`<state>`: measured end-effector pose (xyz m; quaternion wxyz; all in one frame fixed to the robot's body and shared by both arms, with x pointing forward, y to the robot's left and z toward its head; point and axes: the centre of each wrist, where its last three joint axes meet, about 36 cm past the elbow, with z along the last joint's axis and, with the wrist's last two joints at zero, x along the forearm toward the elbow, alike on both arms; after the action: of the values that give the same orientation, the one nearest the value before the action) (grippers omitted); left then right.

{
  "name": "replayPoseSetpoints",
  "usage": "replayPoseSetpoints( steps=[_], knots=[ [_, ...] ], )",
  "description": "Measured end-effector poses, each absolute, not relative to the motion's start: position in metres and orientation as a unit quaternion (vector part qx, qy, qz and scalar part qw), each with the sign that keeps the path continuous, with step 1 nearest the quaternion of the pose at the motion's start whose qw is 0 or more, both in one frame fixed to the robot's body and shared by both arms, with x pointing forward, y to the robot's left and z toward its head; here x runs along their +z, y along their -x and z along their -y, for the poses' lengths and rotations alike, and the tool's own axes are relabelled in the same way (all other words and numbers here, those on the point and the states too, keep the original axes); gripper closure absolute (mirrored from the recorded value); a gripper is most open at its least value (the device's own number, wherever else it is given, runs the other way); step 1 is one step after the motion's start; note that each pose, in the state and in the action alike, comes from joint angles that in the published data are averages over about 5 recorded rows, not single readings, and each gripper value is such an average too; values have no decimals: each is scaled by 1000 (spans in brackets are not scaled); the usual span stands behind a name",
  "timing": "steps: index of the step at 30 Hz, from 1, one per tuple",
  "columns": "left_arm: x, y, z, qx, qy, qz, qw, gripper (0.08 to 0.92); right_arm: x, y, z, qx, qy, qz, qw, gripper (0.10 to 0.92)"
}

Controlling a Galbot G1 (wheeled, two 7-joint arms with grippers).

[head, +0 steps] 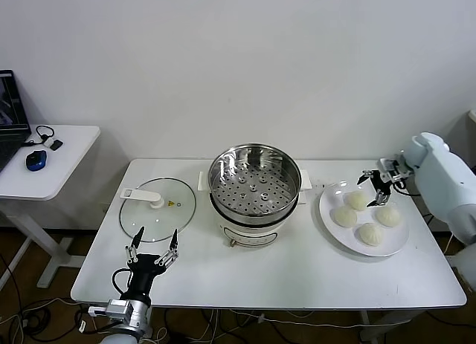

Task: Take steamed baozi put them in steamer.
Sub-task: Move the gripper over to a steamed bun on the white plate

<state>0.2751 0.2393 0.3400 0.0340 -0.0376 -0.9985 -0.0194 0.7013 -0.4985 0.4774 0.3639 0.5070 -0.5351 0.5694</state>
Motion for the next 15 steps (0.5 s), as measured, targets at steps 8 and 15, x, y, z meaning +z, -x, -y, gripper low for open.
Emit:
replayPoseSetpoints(
  steps=[8, 15],
  knots=[
    [339, -275, -238, -17, 38, 999, 35, 177, 464, -702, 491, 579, -508, 523, 365, 200],
    [337, -274, -239, -16, 37, 999, 37, 177, 455, -701, 488, 581, -507, 519, 369, 200]
  ],
)
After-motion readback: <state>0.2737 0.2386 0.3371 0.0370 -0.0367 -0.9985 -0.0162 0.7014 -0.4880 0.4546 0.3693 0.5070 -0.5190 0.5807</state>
